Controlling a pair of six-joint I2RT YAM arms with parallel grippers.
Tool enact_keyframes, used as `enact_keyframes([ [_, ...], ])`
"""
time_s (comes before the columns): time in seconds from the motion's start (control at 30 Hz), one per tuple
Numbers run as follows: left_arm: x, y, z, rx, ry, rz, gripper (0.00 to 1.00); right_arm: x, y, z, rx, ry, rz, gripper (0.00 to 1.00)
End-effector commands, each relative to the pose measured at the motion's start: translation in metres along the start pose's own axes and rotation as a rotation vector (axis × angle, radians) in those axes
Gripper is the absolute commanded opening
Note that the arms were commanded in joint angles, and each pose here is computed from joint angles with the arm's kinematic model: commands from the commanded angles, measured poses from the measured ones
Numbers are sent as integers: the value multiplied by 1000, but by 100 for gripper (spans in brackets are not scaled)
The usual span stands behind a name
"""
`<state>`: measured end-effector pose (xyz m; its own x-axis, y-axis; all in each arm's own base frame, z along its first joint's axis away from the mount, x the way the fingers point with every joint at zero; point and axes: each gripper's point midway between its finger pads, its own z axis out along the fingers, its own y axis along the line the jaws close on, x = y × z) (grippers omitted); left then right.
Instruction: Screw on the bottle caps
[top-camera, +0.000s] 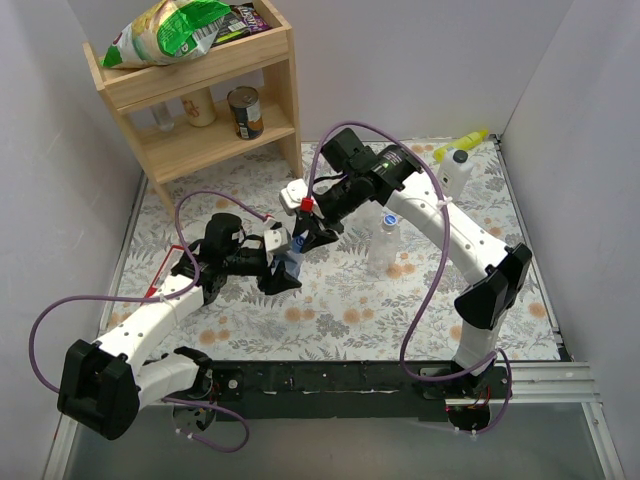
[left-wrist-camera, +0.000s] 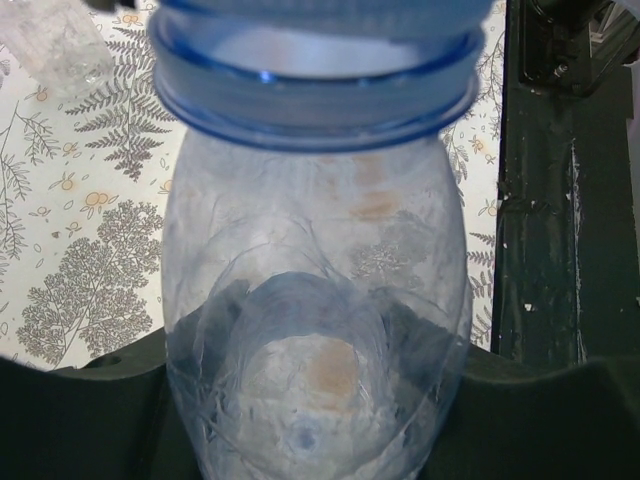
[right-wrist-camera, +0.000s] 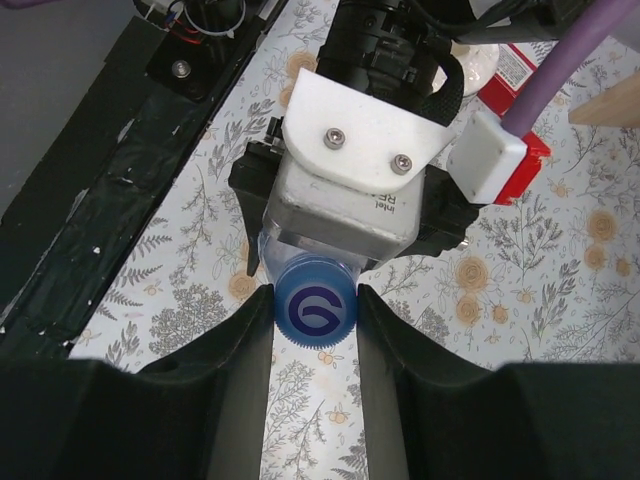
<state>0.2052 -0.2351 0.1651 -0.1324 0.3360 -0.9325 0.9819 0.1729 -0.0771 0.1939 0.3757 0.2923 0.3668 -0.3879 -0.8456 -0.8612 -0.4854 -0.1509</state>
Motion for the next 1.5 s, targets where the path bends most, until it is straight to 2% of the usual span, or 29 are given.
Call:
enact_keyframes([
  [0.0, -29, 14, -4, -64, -53, 121, 0, -7, -2, 0, -1, -24, 38, 32],
  [0.03, -25, 25, -5, -134, -40, 134, 0, -7, -6, 3, 19, -30, 130, 28],
  [0.1, -45, 41, -14, -254, -100, 227, 0, 8, -11, 10, 47, -5, 264, 22],
  [0.13, -41, 55, -20, -360, -85, 220, 0, 9, -18, 13, 87, -12, 365, 20],
  [0.2, -66, 74, -33, -507, -159, 267, 0, 32, -24, 18, 164, 42, 540, 18],
  [0.23, -68, 85, -41, -585, -157, 254, 0, 30, -30, 16, 221, 14, 662, 18],
  [0.3, -70, 92, -43, -631, -158, 237, 0, 57, -27, 22, 289, 46, 824, 17],
  [0.4, -61, 98, -43, -669, -138, 181, 0, 56, -21, 27, 297, 10, 959, 20],
  [0.47, -55, 99, -41, -666, -113, 152, 0, 55, -25, 28, 303, 11, 955, 22],
  [0.57, -30, 101, -38, -677, -44, 51, 0, 39, -33, 14, 276, -22, 861, 47],
  [0.6, -16, 99, -36, -674, -12, -7, 0, 35, -34, 4, 264, -33, 830, 74],
  [0.67, 3, 88, -32, -618, 38, -30, 0, 25, -35, -16, 290, -29, 725, 82],
  [0.7, 17, 70, -24, -516, 64, -32, 0, 32, -38, -29, 317, -17, 657, 86],
  [0.73, 13, 60, -25, -477, 38, -16, 0, 26, -33, -44, 337, -34, 595, 87],
  [0.77, 12, 51, -22, -434, 25, -11, 0, 37, -28, -46, 333, -32, 588, 89],
  [0.8, 11, 31, -16, -321, -1, 2, 0, 44, -35, -60, 373, -44, 528, 91],
  [0.83, 8, 22, -15, -275, -15, 33, 0, 37, -31, -69, 381, -68, 481, 92],
  [0.9, -1, 2, -12, -171, -58, 47, 0, 28, -26, -71, 334, -118, 396, 90],
  [0.93, -7, -3, -11, -135, -71, 48, 0, 12, -19, -71, 279, -170, 282, 89],
  [1.1, -18, -19, -2, 36, -58, -14, 0, -25, -9, -52, 179, -266, 65, 88],
  [1.47, -35, -15, -2, 42, -70, 20, 0, -29, 7, -25, 16, -324, 109, 80],
])
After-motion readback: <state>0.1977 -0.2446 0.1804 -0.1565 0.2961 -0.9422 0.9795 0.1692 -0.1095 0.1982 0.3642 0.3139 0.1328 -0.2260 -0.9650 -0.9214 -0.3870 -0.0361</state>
